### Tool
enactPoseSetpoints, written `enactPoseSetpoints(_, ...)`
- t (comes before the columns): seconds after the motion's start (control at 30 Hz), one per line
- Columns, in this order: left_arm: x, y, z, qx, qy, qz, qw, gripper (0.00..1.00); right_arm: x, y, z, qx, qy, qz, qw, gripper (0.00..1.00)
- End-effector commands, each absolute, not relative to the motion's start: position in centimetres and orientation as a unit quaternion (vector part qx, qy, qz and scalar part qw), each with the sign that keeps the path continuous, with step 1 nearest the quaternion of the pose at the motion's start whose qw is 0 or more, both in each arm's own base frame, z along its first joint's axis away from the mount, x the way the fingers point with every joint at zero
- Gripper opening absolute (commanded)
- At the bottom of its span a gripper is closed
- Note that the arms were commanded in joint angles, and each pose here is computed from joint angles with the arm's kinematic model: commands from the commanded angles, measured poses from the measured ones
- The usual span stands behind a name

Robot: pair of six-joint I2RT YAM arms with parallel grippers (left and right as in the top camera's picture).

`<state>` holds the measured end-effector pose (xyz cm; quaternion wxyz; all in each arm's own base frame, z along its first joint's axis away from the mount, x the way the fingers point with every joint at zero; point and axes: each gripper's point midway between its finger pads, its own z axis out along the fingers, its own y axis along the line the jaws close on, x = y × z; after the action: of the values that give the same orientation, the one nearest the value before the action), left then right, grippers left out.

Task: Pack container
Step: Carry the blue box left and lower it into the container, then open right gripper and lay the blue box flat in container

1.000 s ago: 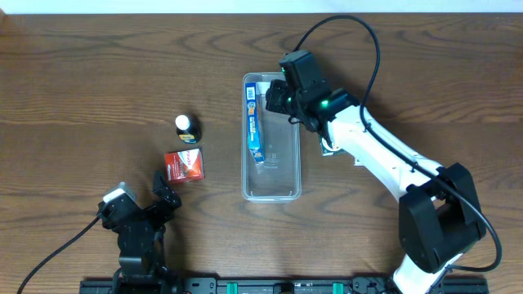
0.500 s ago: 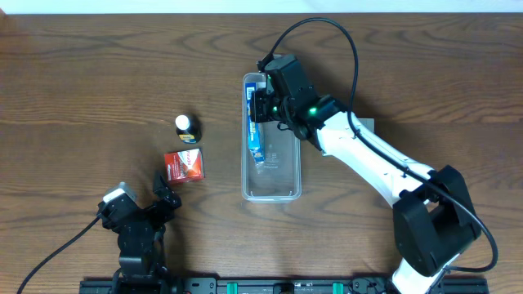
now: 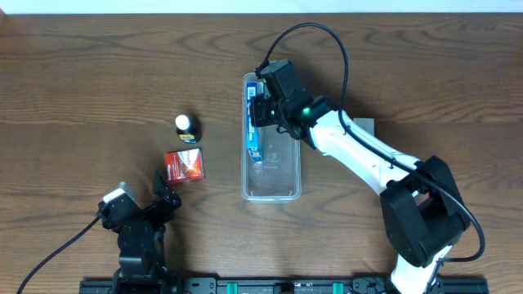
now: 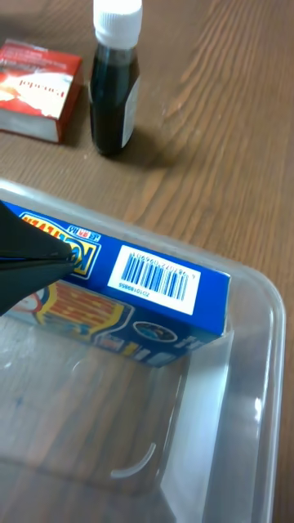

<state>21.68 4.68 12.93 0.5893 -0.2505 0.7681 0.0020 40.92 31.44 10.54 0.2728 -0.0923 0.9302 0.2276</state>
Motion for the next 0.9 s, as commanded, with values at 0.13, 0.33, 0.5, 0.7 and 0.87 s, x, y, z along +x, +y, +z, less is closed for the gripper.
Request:
enactPoseSetpoints(0.13, 21.6, 4.9, 12.0, -0.256, 0.772, 0.006, 0.582, 0.98, 41.7, 28.8, 9.3, -0.085, 0.941, 0.183, 0.270, 0.01)
enactPoseSetpoints(0.33, 21.6, 4.9, 12.0, -0.256, 0.772, 0.006, 0.582, 0.98, 42.5, 28.8, 11.5, -0.088, 0.930, 0.195, 0.300, 0.01)
enactPoseSetpoints(0.5, 21.6, 4.9, 12.0, -0.256, 0.772, 0.006, 0.582, 0.98, 41.0, 31.8, 13.9, -0.150, 0.903, 0.271, 0.297, 0.01)
enactPoseSetpoints(0.7, 21.6, 4.9, 12.0, -0.256, 0.772, 0.006, 0.582, 0.98, 39.8, 33.7, 14.0, -0.170, 0.898, 0.277, 0.297, 0.01)
enactPoseSetpoints(0.87, 21.6, 4.9, 12.0, -0.256, 0.772, 0.006, 0.582, 0.98, 40.4, 33.2, 12.5, -0.161, 0.908, 0.238, 0.306, 0.01)
